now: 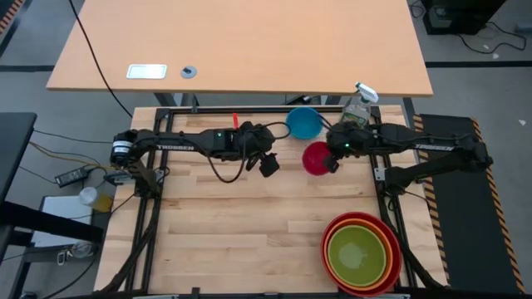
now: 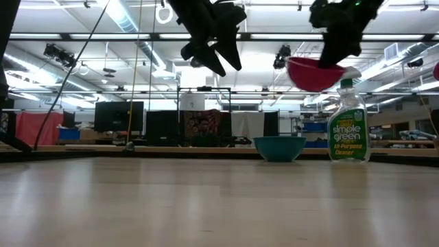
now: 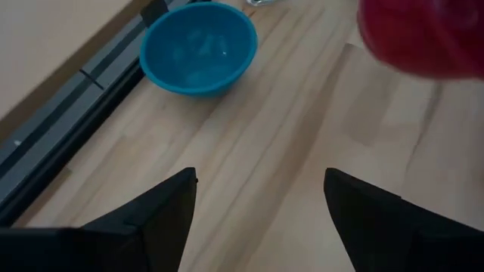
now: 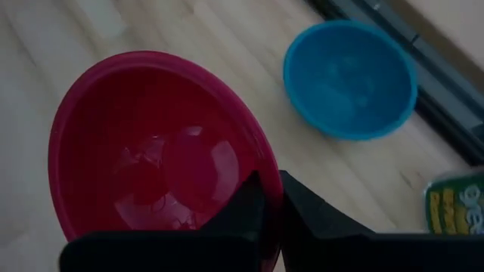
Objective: Nest bowls inside each other
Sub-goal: Stack the pink bowl into the green bowl
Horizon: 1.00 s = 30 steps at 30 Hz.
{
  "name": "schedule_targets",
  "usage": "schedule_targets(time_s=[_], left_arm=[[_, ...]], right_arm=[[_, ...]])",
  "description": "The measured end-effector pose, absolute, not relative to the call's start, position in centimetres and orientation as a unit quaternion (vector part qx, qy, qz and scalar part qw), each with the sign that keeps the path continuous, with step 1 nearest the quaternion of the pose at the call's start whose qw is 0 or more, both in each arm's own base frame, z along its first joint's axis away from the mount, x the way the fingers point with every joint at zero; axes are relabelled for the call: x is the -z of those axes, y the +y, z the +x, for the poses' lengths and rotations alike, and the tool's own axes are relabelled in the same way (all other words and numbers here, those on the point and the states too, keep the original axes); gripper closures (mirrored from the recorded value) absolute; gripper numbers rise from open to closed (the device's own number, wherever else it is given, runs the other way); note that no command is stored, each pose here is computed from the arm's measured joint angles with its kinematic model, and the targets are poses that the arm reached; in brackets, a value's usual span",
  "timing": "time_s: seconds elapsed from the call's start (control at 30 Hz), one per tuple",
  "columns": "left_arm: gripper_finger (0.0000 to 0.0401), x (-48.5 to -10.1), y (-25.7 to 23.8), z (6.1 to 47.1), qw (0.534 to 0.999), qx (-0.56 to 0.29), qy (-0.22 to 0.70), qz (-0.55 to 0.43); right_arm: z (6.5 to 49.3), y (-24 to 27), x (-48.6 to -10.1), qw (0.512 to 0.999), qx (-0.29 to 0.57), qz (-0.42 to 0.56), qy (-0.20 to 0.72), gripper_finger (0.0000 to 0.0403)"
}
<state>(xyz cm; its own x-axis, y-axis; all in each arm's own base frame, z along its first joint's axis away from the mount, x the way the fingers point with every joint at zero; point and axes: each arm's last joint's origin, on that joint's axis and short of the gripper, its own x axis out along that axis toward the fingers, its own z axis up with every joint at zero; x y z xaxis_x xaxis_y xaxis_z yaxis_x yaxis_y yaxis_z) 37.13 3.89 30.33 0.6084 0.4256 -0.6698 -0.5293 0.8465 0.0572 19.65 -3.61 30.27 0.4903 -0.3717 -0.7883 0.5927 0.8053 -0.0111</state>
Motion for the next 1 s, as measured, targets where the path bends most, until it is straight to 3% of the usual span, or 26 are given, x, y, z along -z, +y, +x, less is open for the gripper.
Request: schedule_targets(time_s=[0.1, 0.23, 0.47, 0.7, 1.0], left_arm=[[0.0109, -30.3, 3.1, 37.2, 0.896, -0.260, 0.352, -0.078], [0.0109, -30.4, 1.9, 37.4, 0.903, -0.246, 0.344, -0.078], [0.0109, -31.5, 1.0, 38.2, 0.928, -0.223, 0.288, -0.074], [0.0109, -34.1, 0.2, 38.6, 0.961, -0.185, 0.191, -0.072], [0.0109, -34.3, 1.2, 38.5, 0.959, -0.197, 0.185, -0.078]], right_arm=[[18.2, -3.1, -30.6, 0.853, 0.233, 0.154, 0.442, 0.0375], [17.3, -1.7, -31.2, 0.861, 0.053, 0.207, 0.461, 0.0374], [17.2, 2.4, -31.2, 0.816, -0.121, 0.255, 0.504, 0.0374], [16.9, 6.9, -30.4, 0.797, -0.145, 0.200, 0.551, 0.0374], [16.6, 8.5, -30.3, 0.812, -0.111, 0.182, 0.544, 0.0374]])
